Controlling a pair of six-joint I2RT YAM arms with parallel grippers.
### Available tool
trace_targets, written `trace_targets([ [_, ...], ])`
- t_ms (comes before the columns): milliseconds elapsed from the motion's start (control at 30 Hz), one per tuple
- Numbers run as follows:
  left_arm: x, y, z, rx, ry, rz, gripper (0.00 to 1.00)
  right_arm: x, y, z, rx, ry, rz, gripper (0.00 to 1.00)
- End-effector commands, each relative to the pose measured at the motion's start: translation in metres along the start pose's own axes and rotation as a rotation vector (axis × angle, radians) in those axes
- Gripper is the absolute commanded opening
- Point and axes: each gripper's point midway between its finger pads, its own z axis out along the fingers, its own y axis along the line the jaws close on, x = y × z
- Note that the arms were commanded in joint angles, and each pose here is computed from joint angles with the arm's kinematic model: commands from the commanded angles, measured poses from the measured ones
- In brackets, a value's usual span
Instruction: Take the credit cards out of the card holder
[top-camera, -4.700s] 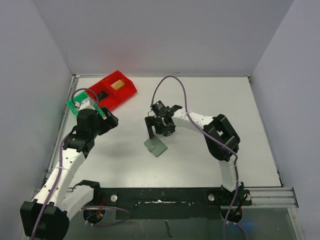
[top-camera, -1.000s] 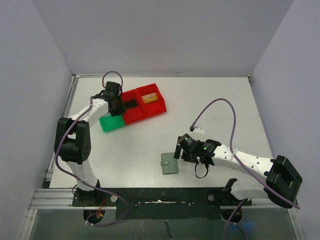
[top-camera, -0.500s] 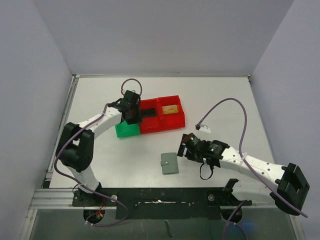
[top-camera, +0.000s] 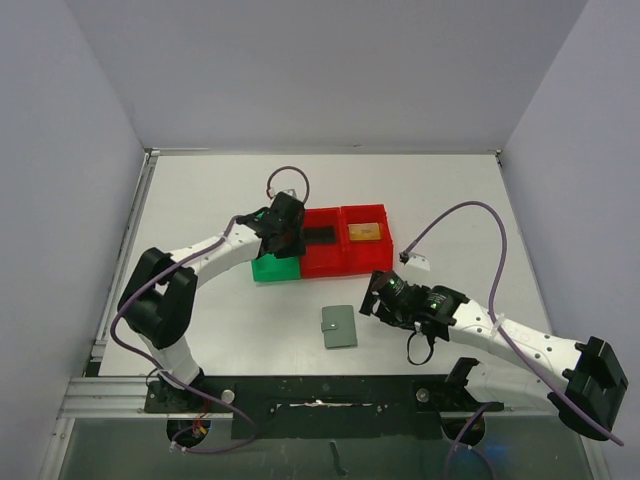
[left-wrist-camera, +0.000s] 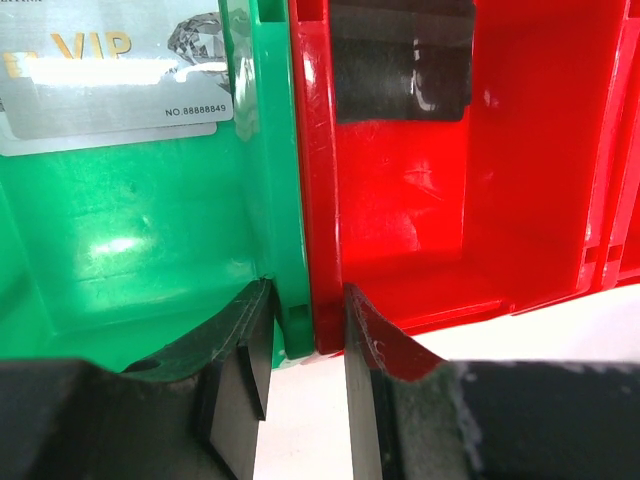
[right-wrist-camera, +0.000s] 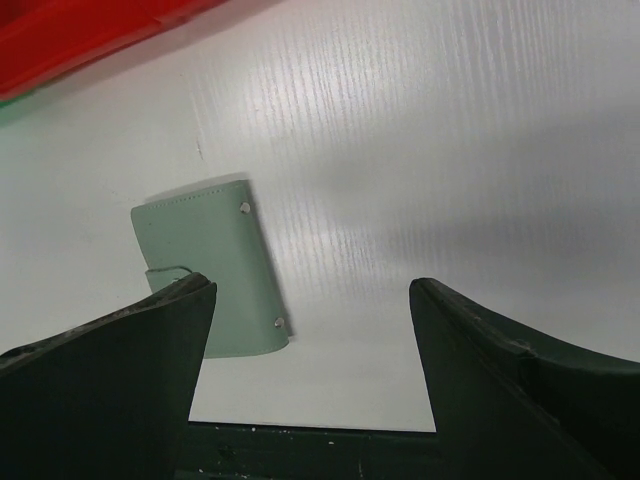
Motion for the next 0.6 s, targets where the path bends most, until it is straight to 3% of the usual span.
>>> trace_targets([
  [0, -0.002, -0.030, -0.012, 0.097, -0.021, -0.015, 0.24, -0.011, -0.002, -0.001, -0.002, -0.059, 0.040, 0.81],
  [300, 0.004, -0.028, -0.017, 0.096, -0.024, -0.015, 0.26, -0.011, -0.001, 0.000, -0.010, -0.060, 0.048, 0.81],
  [433, -0.004, -0.033, -0.025, 0.111, -0.050, -0.023, 0.45, -0.011, 0.000, 0.002, -0.014, -0.057, 0.045, 0.81],
  [567, -0.015, -0.040, -0.039, 0.139, -0.085, -0.025, 0.54, -0.011, 0.009, 0.002, -0.051, -0.049, 0.035, 0.82],
])
